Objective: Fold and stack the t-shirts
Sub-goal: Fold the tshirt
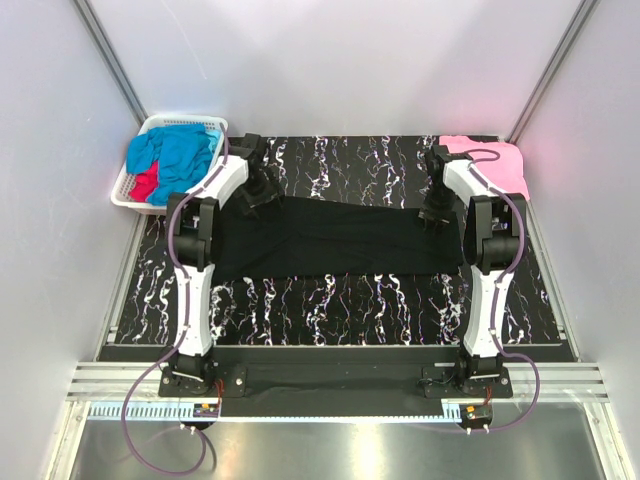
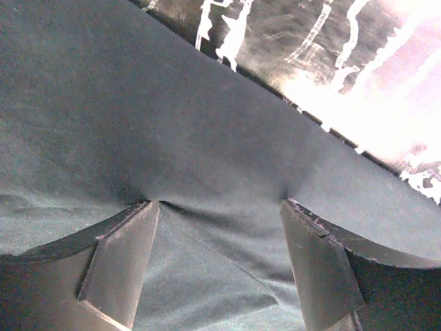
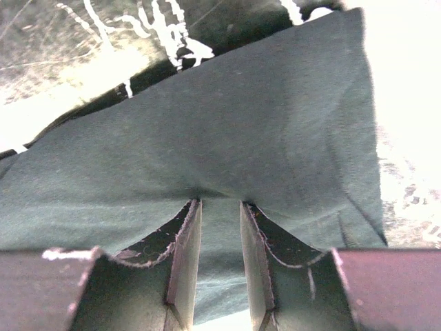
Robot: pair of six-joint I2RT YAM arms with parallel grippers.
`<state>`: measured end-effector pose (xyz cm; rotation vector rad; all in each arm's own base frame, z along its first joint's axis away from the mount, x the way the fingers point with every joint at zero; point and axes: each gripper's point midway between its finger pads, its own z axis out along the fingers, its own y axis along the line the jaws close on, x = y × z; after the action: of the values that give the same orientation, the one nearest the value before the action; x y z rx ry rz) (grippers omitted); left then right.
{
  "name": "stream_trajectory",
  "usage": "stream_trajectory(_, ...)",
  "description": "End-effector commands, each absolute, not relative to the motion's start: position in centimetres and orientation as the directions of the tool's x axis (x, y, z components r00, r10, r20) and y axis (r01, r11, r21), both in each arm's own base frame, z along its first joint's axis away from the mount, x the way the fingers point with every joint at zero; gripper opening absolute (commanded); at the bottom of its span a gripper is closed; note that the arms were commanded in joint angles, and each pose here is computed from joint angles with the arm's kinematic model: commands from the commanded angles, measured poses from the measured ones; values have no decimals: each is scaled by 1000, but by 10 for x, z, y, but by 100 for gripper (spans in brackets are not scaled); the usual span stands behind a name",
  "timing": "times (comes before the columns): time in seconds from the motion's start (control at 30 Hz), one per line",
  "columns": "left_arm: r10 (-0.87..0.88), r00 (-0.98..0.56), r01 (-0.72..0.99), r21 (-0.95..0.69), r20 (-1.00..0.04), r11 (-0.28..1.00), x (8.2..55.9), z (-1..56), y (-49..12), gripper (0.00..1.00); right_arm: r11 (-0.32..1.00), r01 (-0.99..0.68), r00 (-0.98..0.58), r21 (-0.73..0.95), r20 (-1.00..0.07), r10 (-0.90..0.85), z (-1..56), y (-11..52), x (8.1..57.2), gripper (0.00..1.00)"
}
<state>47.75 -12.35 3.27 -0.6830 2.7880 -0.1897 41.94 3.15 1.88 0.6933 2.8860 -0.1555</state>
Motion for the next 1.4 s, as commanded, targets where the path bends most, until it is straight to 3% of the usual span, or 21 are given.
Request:
stream_trajectory(0.0,-453,-813,-334,-343,-367,878,493,97,-131,80,877,472,-854,-95,-295,428,56,16,423,37)
stream_trajectory(0.03,-454,-792,-304,-381,-408,873,494,121,-134,80,874,476,-850,-96,-307,428,61,15,422,37)
stream_trajectory(0.27,-384,-815,-200,-411,-434,889,455,152,-154,82,869,495,-816,-7,-347,462,93,23,405,37)
stream_trajectory(0.63,-259,-895,-94,-415,-363,905,400,128,-206,82,878,478,-830,29,-311,462,79,28,354,38)
stream_trajectory(0.77,-228,-904,-76,-387,-363,919,382,121,-215,82,882,455,-835,124,-285,471,72,44,344,38)
stream_trajectory(0.87,-242,-889,-99,-352,-390,931,373,123,-206,81,886,411,-837,216,-295,461,76,62,343,38)
stream_trajectory(1.07,-331,-838,-249,-235,-433,940,349,117,-164,79,893,376,-854,248,-282,438,75,73,330,38)
stream_trajectory(1.17,-380,-818,-335,-179,-432,925,333,98,-144,70,889,334,-859,314,-287,424,78,87,328,38)
stream_trajectory(1.23,-397,-809,-369,-152,-432,917,325,89,-137,55,886,309,-862,346,-292,415,77,96,326,38)
stream_trajectory(1.37,-409,-802,-403,-111,-436,908,319,77,-128,41,883,228,-901,410,-256,351,74,126,321,38)
